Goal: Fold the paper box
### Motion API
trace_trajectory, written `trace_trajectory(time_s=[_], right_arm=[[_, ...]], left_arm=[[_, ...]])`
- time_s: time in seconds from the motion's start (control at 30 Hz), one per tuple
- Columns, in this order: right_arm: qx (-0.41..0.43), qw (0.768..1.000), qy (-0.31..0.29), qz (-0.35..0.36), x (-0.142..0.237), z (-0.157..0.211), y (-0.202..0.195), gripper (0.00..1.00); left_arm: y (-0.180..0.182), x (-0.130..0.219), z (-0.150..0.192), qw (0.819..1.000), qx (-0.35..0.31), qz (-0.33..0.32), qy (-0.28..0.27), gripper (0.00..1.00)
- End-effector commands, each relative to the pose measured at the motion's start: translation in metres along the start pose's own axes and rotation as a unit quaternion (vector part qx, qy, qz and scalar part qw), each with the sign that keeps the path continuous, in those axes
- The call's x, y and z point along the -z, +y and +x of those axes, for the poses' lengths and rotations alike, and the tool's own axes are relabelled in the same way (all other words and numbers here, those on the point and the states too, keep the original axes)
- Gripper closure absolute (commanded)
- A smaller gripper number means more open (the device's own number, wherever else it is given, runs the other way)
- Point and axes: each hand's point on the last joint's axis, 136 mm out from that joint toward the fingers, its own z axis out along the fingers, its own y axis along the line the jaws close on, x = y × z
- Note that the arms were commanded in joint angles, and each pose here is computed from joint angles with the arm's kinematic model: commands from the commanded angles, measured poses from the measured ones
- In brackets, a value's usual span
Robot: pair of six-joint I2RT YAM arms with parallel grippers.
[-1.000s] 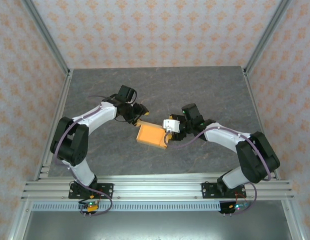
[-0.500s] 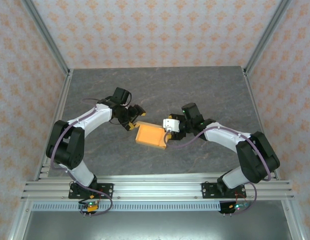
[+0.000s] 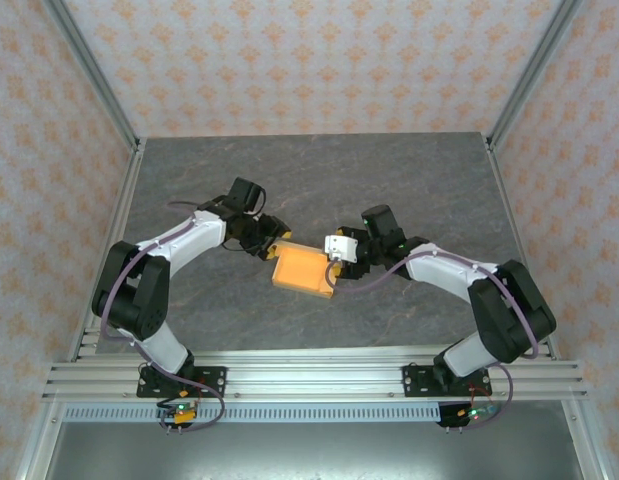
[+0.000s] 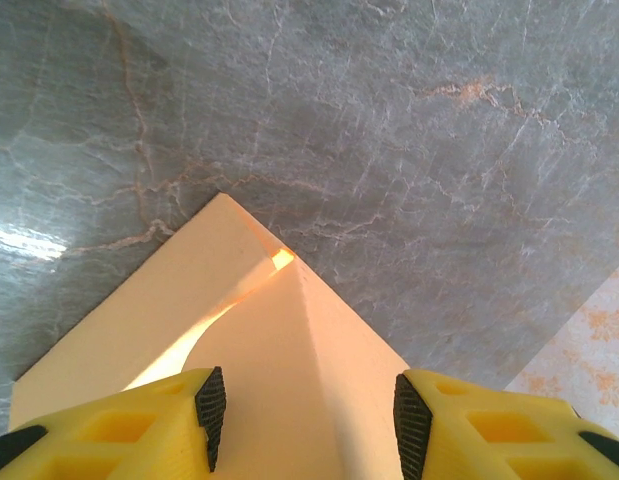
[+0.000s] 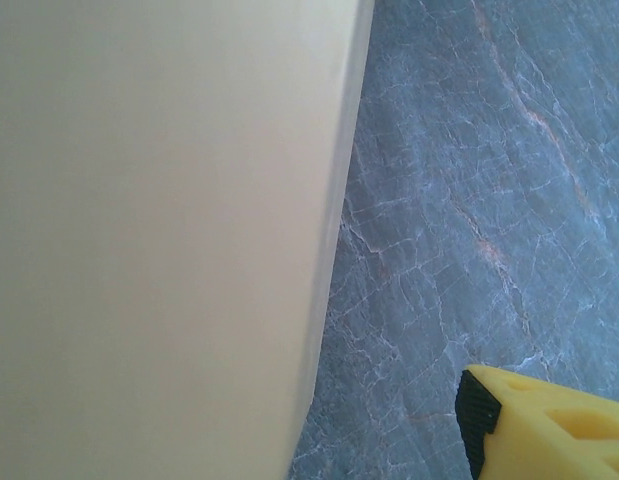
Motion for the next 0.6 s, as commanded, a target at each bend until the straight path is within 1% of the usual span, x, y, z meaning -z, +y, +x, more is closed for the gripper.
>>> trace_trajectory(time_s=[0.0,0.1,0.23,0.4,0.57], right_arm=[[-0.007,1.0,-0.019,0.006,-0.003,-0.011,-0.008,0.24],[-0.012,1.0,-0.016,0.011,-0.005,-0.01,-0.01,0.24],[-0.005,1.0,-0.01,0.008,-0.009,-0.008,-0.008,0.24],[0.03,0.999,0.009,-0.007,-0.008,-0.002,0.003,0.23],[0.043,0.999,0.028,-0.005,-0.002,0.004,0.005,0.23]], left_arm=[[-0.016,0.008,0.013,1.0,-0.005,0.022,0.012,0.49],[-0.018,0.009,0.017,1.0,-0.002,0.023,0.011,0.47],[-0.014,0.003,0.021,1.0,-0.008,0.012,0.006,0.48],[-0.006,-0.008,0.021,0.999,-0.032,0.001,-0.007,0.57],[-0.001,-0.001,0.019,0.997,-0.066,-0.011,-0.041,0.61]])
